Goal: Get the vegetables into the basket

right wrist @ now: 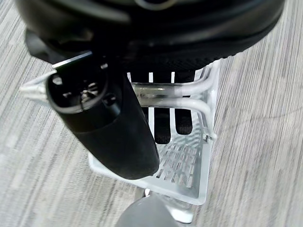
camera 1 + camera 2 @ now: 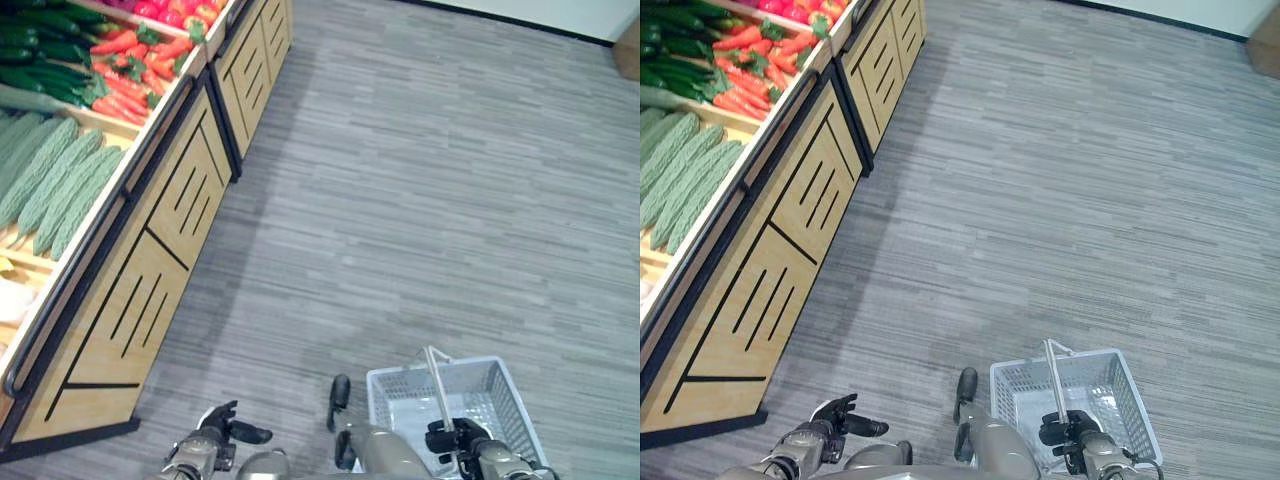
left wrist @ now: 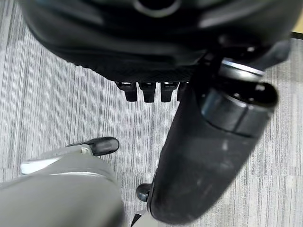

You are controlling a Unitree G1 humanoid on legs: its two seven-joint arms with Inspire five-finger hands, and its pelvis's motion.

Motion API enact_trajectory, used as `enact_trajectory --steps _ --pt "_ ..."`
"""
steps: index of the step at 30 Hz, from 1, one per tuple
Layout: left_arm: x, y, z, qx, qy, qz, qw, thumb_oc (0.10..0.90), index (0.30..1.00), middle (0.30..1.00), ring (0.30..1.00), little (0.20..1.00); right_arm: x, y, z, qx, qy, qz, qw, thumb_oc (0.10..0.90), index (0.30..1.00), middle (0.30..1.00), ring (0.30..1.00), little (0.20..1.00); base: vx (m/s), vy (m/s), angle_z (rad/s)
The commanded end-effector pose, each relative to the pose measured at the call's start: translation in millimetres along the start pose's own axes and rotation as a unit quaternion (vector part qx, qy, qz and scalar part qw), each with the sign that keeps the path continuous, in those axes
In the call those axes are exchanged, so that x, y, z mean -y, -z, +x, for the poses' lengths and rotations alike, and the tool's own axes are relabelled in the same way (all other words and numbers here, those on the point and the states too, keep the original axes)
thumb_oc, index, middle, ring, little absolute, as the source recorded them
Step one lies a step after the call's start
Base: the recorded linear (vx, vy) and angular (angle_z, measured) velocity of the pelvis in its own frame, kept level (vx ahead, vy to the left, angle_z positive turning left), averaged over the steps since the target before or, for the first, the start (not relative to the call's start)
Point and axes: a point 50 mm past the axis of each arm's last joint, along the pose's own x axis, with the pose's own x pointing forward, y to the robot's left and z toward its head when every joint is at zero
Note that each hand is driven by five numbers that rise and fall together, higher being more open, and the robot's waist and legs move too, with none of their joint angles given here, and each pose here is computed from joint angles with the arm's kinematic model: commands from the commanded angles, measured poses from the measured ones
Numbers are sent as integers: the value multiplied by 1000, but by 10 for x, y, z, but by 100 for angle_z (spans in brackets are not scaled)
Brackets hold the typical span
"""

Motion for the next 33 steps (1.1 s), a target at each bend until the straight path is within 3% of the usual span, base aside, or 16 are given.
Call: enact_trajectory --steps 1,8,12,20,33 --pt "-154 131 -24 -18 -24 1 1000 900 1000 1000 1000 1000 -62 140 -19 -11 -12 -19 1000 400 300 300 300 300 214 -89 14" --pt "-33 -104 8 19 -6 -2 1000 900 1000 1000 1000 1000 133 248 -51 -17 21 19 999 400 300 300 300 300 56 60 107" --pt "-41 -7 -2 5 -2 13 1000 900 1000 1000 1000 1000 96 291 -54 -26 18 27 999 400 300 300 300 300 168 364 60" --pt "-185 5 -12 5 -20 15 1000 900 1000 1000 1000 1000 -53 104 -18 1 -10 -7 1000 400 300 300 300 300 59 221 -29" --pt "-170 107 -26 -7 -18 4 1000 900 1000 1000 1000 1000 -112 56 -11 7 -24 -35 999 400 300 300 300 300 -11 122 19"
